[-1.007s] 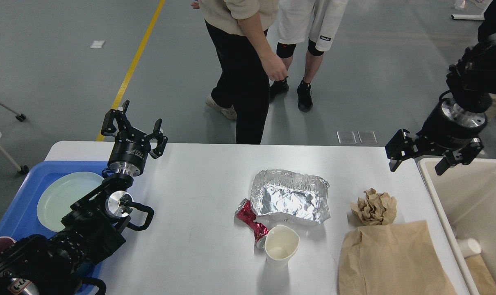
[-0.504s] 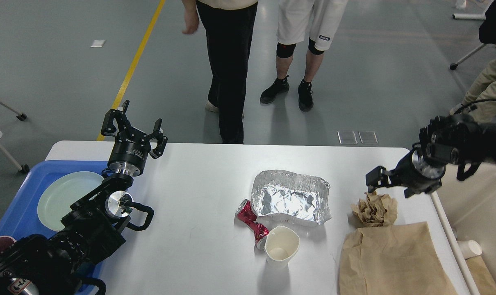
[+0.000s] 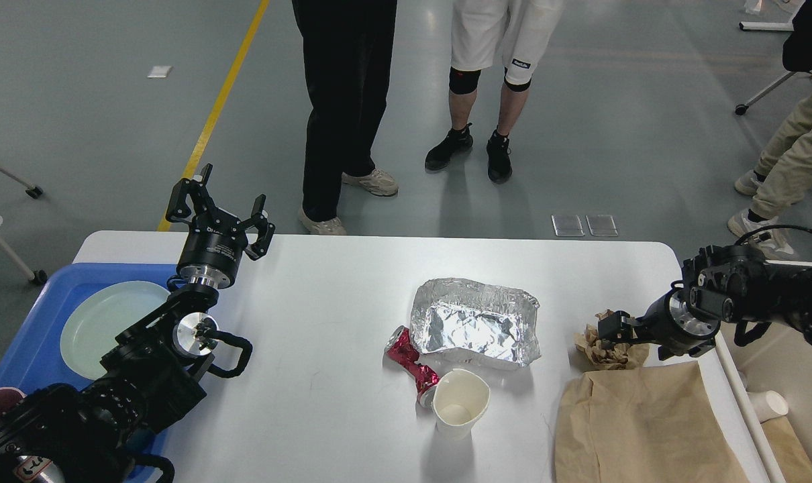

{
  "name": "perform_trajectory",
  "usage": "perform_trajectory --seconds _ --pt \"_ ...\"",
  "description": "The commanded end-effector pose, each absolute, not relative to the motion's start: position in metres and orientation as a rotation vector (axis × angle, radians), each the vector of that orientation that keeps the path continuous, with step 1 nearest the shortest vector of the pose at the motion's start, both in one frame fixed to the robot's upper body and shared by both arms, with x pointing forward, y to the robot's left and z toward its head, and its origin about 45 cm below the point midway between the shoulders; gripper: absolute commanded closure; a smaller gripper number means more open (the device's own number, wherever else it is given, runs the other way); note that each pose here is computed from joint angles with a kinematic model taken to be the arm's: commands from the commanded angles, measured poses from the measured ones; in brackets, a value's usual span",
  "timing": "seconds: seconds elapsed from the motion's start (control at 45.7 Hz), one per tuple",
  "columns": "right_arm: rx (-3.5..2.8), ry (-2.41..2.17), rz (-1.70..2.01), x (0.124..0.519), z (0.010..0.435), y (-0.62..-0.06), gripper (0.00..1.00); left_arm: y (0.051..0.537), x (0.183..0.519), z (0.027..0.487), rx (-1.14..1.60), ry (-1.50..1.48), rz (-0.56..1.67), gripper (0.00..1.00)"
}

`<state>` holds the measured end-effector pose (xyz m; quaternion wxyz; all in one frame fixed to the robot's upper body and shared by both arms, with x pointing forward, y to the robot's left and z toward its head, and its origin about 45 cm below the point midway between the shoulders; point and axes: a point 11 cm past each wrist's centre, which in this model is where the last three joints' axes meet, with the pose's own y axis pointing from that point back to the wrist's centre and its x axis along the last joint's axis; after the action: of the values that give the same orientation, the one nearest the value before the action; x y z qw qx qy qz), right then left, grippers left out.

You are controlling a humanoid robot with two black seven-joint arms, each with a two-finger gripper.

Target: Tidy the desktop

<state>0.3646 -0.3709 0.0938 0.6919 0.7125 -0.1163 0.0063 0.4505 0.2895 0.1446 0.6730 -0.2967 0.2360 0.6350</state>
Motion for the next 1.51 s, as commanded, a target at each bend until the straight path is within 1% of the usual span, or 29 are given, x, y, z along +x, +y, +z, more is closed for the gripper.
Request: perform_trajectory --seconds 0.0,0.372,0.525,0.547,0.569,0.701,0.766,0.876,0.898,0.985,1.095,1.248,1.489 --pt "1.591 -0.258 0.04 0.36 0.08 -0.365 0.0 0.289 0.451 0.145 -0.668 0.531 1.429 0.03" --pt "1.627 -0.407 0.162 0.359 0.051 -0.346 0.0 0.29 0.451 0.145 -0.668 0.53 1.431 0.03" --pt "1.627 -0.465 0.189 0.364 0.052 -0.346 0.04 0.289 0.451 0.145 -0.668 0.531 1.429 0.03" --pt "1.628 -0.468 0.188 0.365 0.052 -0.346 0.07 0.29 0.451 0.145 -0.668 0.53 1.431 0.03" --pt "1.627 -0.469 0.19 0.365 0.053 -0.346 0.13 0.289 0.451 0.145 -0.668 0.531 1.429 0.03" --pt "1.634 -0.456 0.181 0.366 0.055 -0.343 0.52 0.289 0.451 0.145 -0.668 0.531 1.429 0.03" --pt "1.635 -0.448 0.175 0.365 0.056 -0.342 0.66 0.289 0.451 0.145 -0.667 0.532 1.429 0.03" --pt "1.636 -0.417 0.147 0.365 0.058 -0.343 0.98 0.289 0.451 0.145 -0.668 0.531 1.429 0.03" --pt "1.638 -0.405 0.134 0.364 0.059 -0.343 1.0 0.289 0.451 0.145 -0.668 0.531 1.429 0.03" --pt "1.646 -0.358 0.075 0.361 0.063 -0.344 1.0 0.289 0.451 0.145 -0.668 0.531 1.429 0.03" --pt "1.648 -0.355 0.08 0.372 0.076 -0.342 1.0 0.289 0.451 0.145 -0.668 0.531 1.429 0.03" --pt "1.641 -0.387 0.095 0.391 0.104 -0.35 1.0 0.289 0.451 0.145 -0.668 0.531 1.429 0.03" --pt "1.679 -0.334 -0.008 0.41 0.161 -0.351 1.0 0.289 0.451 0.145 -0.668 0.531 1.429 0.03"
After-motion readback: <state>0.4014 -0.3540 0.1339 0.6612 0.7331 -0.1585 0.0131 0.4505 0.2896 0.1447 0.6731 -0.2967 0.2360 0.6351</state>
